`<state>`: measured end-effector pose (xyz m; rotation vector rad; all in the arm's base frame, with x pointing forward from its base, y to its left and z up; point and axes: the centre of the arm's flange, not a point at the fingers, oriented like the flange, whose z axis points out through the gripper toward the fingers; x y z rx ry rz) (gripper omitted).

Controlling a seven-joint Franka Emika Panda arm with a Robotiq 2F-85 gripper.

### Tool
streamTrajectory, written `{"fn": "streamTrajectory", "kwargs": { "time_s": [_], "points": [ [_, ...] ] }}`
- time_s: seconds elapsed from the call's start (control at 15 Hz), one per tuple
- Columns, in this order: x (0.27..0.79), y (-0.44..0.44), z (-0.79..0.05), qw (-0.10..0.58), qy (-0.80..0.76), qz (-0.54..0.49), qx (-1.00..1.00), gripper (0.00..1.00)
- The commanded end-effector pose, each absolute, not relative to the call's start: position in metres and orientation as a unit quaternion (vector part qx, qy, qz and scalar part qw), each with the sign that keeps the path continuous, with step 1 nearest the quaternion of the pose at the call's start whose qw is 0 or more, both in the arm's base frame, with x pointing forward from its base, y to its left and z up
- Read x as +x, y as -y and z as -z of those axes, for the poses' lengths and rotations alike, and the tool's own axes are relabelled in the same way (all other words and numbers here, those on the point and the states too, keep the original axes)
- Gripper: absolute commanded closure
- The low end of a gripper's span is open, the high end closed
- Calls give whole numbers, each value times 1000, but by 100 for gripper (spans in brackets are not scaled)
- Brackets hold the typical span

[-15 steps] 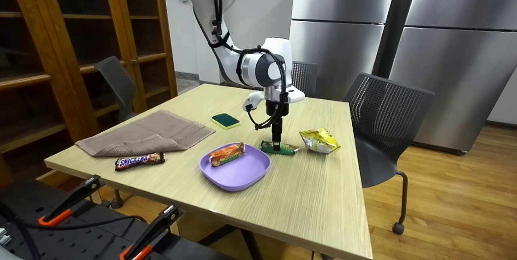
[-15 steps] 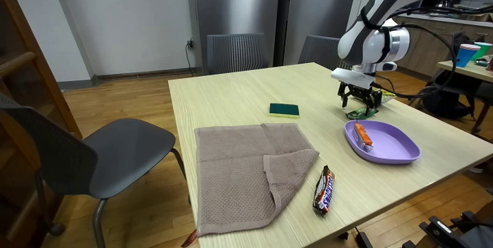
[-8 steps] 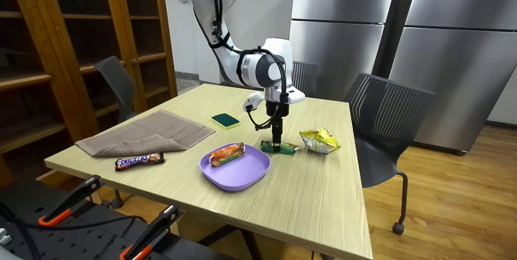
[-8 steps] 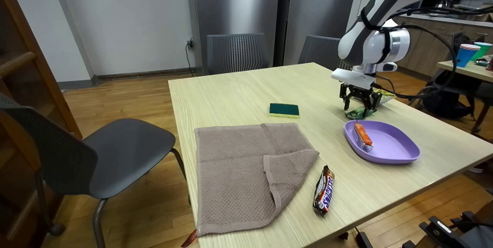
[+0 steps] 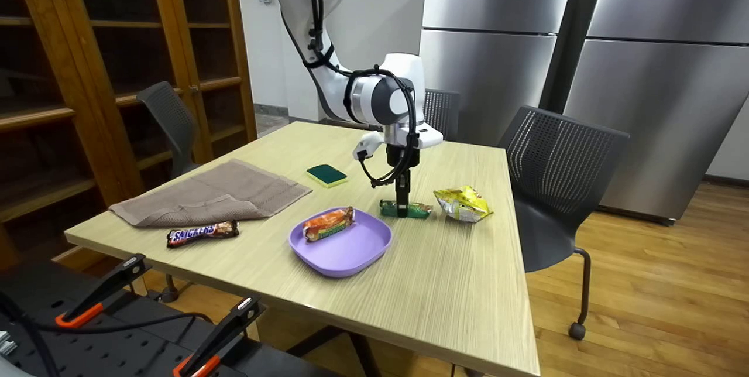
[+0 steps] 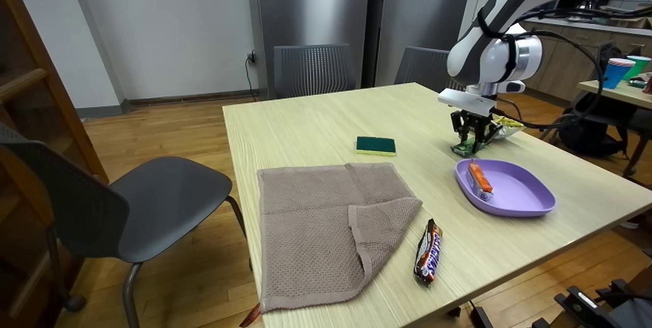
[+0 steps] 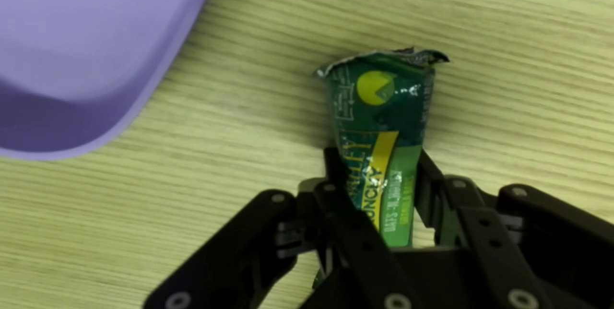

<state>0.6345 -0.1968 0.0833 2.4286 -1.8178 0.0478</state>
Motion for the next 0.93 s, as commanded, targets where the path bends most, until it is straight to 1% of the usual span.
{"fn": "streamTrajectory", "kwargs": {
  "time_s": [0.0,0.6,0.87],
  "points": [
    [630,197,-93,43,602,-14,797,88],
    [619,194,-118,27,587,-27,809,88],
    [603,189,-130,21,568,-39,822,88]
  ]
}}
